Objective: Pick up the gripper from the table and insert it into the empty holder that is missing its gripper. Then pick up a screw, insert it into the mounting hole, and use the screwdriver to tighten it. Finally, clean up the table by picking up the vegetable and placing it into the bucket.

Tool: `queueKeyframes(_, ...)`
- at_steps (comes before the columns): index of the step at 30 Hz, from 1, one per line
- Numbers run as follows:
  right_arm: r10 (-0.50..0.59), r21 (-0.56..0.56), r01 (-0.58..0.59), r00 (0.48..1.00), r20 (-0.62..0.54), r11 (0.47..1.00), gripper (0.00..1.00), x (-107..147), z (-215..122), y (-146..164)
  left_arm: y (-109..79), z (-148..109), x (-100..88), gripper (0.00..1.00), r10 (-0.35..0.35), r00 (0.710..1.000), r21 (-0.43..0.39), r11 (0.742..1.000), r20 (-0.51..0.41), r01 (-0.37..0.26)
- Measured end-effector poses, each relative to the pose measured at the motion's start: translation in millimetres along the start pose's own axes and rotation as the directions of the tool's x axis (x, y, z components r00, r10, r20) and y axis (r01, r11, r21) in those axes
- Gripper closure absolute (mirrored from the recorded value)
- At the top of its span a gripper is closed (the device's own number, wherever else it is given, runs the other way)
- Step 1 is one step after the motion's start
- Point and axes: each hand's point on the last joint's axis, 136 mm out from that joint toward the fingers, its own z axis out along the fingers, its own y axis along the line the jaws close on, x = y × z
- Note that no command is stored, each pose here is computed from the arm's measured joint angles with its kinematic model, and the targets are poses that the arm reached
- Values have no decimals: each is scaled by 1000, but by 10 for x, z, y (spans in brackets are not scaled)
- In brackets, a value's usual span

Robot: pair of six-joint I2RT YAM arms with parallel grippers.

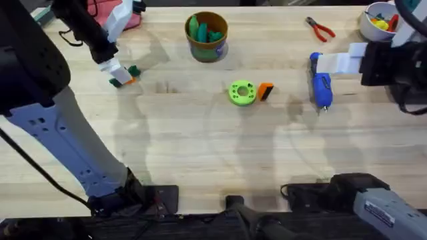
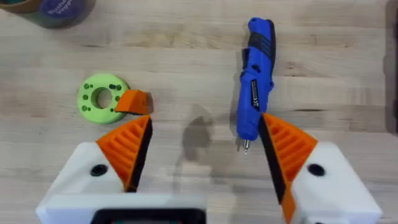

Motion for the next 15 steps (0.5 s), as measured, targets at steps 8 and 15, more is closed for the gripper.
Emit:
queueKeyframes(8, 1, 0, -1, 999, -36, 1000, 7, 21, 100, -3, 31, -407, -281, 13, -76, 996, -81, 994, -50, 72)
queueKeyframes(15, 1, 0, -1, 999, -35, 1000, 8, 19, 100, -3, -217, -965, -490, 11, -121, 992, -200, 973, -29, 113)
